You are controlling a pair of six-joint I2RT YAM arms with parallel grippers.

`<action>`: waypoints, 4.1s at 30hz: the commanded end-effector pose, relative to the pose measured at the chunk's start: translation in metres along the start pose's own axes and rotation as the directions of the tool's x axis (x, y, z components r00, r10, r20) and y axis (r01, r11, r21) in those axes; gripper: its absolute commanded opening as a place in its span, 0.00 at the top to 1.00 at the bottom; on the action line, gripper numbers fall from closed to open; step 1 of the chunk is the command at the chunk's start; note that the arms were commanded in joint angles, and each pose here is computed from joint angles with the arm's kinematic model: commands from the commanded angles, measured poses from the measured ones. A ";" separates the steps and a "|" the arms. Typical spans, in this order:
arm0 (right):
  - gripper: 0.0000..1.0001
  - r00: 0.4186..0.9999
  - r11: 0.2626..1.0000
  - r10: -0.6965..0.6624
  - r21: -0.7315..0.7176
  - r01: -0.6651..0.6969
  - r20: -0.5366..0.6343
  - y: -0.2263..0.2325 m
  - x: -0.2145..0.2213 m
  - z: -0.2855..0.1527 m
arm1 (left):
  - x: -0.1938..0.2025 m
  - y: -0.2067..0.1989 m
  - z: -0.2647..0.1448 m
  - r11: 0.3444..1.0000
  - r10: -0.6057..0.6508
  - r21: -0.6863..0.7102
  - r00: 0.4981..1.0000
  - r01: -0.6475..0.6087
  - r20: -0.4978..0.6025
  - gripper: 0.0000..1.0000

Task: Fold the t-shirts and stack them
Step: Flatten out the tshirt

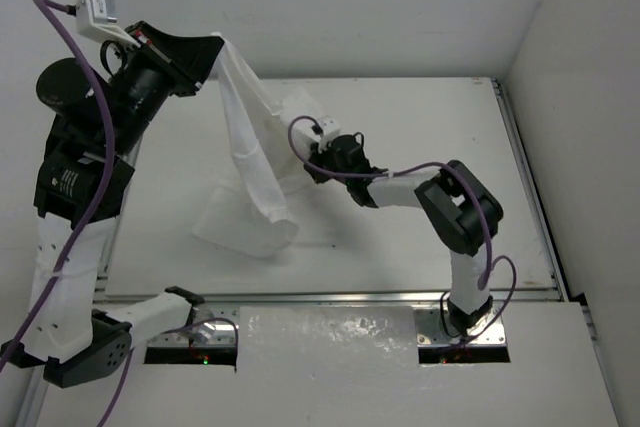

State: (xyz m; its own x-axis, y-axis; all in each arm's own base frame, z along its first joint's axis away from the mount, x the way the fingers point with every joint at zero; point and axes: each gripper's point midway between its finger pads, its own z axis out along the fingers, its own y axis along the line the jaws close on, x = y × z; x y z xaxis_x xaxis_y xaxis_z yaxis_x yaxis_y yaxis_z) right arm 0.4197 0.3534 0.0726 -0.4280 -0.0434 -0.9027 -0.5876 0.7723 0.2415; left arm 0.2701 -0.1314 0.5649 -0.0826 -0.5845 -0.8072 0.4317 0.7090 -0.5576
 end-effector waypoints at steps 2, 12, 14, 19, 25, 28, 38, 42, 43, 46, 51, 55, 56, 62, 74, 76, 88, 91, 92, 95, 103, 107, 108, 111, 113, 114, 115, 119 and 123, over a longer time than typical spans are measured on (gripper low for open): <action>1.00 0.998 0.992 -0.056 0.114 0.055 0.011 -0.027 0.010 -0.052 | -0.037 0.005 -0.005 0.993 0.090 -0.083 0.989 -0.080 0.119 1.00; 1.00 0.990 0.974 -0.135 0.191 0.124 0.049 -0.060 -0.079 -0.202 | -0.042 0.065 0.047 0.974 0.143 -0.188 0.986 -0.124 0.089 1.00; 1.00 0.984 0.963 -0.162 0.230 0.141 0.075 -0.060 -0.104 -0.221 | -0.050 0.056 0.042 0.978 0.147 -0.169 0.981 -0.125 0.123 1.00; 1.00 0.961 0.936 -0.217 0.317 0.154 0.173 -0.049 -0.178 -0.277 | -0.057 0.025 0.038 0.989 0.146 -0.035 0.979 -0.142 0.141 1.00; 1.00 0.940 0.904 -0.242 0.408 0.129 0.240 -0.047 -0.222 -0.325 | -0.072 -0.005 0.001 0.982 0.163 0.053 0.954 -0.181 0.251 1.00; 1.00 0.928 0.898 -0.244 0.426 0.106 0.282 -0.040 -0.239 -0.353 | -0.087 -0.014 -0.027 0.982 0.166 0.033 0.932 -0.187 0.323 1.00; 1.00 0.913 0.800 -0.355 0.570 0.186 0.201 -0.064 -0.293 -0.348 | -0.091 0.001 0.029 0.993 0.120 -0.029 0.972 -0.116 0.202 1.00; 1.00 0.925 0.815 -0.341 0.543 0.201 0.169 -0.086 -0.310 -0.312 | -0.061 0.032 0.085 0.998 0.062 -0.034 0.996 -0.060 0.064 1.00; 1.00 0.942 0.819 -0.311 0.539 0.198 0.126 -0.105 -0.304 -0.289 | -0.050 0.050 0.104 0.998 0.049 -0.043 0.998 -0.048 0.025 1.00; 1.00 0.963 0.851 -0.250 0.497 0.169 0.101 -0.129 -0.311 -0.255 | -0.041 0.083 0.137 1.000 -0.003 -0.028 1.000 0.003 -0.011 1.00; 1.00 0.954 0.864 -0.245 0.485 0.134 0.173 -0.164 -0.364 -0.235 | -0.053 0.117 0.181 0.992 -0.027 0.124 1.000 0.025 0.011 1.00; 1.00 0.926 0.864 -0.300 0.477 0.162 0.228 -0.188 -0.391 -0.213 | -0.078 0.124 0.207 0.960 -0.017 0.281 0.998 -0.003 0.068 1.00; 1.00 0.923 0.861 -0.312 0.478 0.176 0.223 -0.194 -0.387 -0.208 | -0.085 0.124 0.204 0.947 -0.010 0.321 0.995 -0.021 0.095 1.00; 1.00 0.869 0.849 -0.373 0.498 0.178 0.326 -0.207 -0.419 -0.226 | -0.123 0.097 0.180 0.888 0.137 0.393 0.953 -0.239 0.271 1.00; 1.00 0.947 0.930 -0.222 0.342 0.133 0.235 -0.174 -0.281 -0.230 | -0.034 0.043 0.093 0.825 0.363 0.355 0.894 -0.439 0.261 1.00; 1.00 0.963 0.962 -0.176 0.242 0.125 0.203 -0.152 -0.244 -0.229 | 0.018 0.056 0.075 0.874 0.334 0.331 0.935 -0.355 0.121 1.00; 0.38 0.921 0.936 0.349 0.031 -0.349 -0.175 -0.066 0.031 -0.259 | 0.242 0.182 -0.047 0.923 -0.314 -0.309 0.913 0.229 -0.260 0.71; 0.21 0.922 0.931 0.362 0.101 -0.351 -0.133 -0.064 0.049 -0.279 | 0.300 0.178 -0.095 0.928 -0.352 -0.270 0.841 0.257 -0.411 0.15; 0.05 0.929 0.921 0.361 0.186 -0.341 -0.085 -0.075 0.040 -0.288 | 0.313 0.167 -0.112 0.929 -0.367 -0.221 0.816 0.297 -0.447 0.11; 0.01 0.912 0.865 0.403 0.354 -0.355 -0.071 -0.101 0.039 -0.294 | 0.297 0.163 -0.121 0.930 -0.359 -0.219 0.854 0.295 -0.377 0.09; 0.01 0.862 0.802 0.479 0.481 -0.354 -0.164 -0.161 0.032 -0.230 | 0.278 0.239 -0.053 0.813 -0.367 -0.546 0.906 0.203 -0.210 0.16; 0.08 0.796 0.744 0.540 0.597 -0.299 -0.274 -0.183 0.072 -0.213 | 0.308 0.286 -0.014 0.709 -0.389 -0.701 0.871 0.074 -0.301 0.10; 0.08 0.777 0.748 0.550 0.593 -0.297 -0.304 -0.175 0.087 -0.210 | 0.313 0.300 -0.013 0.667 -0.393 -0.744 0.868 0.042 -0.304 0.09; 0.10 0.775 0.778 0.513 0.580 -0.239 -0.369 -0.152 0.107 -0.205 | 0.343 0.336 -0.026 0.522 -0.442 -0.851 0.835 -0.057 -0.327 0.09; 0.10 0.788 0.802 0.466 0.569 -0.184 -0.402 -0.143 0.116 -0.201 | 0.357 0.342 -0.038 0.510 -0.445 -0.857 0.831 -0.070 -0.332 0.09; 0.10 0.782 0.802 0.471 0.567 -0.187 -0.409 -0.142 0.119 -0.200 | 0.360 0.345 -0.039 0.512 -0.439 -0.857 0.839 -0.060 -0.321 0.10; 0.10 0.758 0.793 0.491 0.581 -0.184 -0.430 -0.143 0.128 -0.200 | 0.372 0.352 -0.054 0.492 -0.448 -0.867 0.830 -0.082 -0.333 0.11; 0.10 0.707 0.765 0.544 0.612 -0.198 -0.451 -0.141 0.149 -0.203 | 0.405 0.360 -0.067 0.504 -0.494 -0.856 0.775 -0.115 -0.395 0.30; 0.10 0.651 0.742 0.605 0.621 -0.251 -0.459 -0.129 0.178 -0.213 | 0.426 0.360 -0.087 0.505 -0.529 -0.853 0.736 -0.127 -0.423 0.79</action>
State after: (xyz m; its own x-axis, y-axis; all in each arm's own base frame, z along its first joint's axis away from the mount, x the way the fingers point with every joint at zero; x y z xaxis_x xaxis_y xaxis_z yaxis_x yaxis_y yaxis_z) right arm 0.3079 0.1148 -0.0077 -0.9112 0.0940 -0.4010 0.0259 0.9848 0.1720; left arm 0.3141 -0.0824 0.0062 -0.6548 -0.6545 -0.3780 -0.5768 0.7559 -0.3097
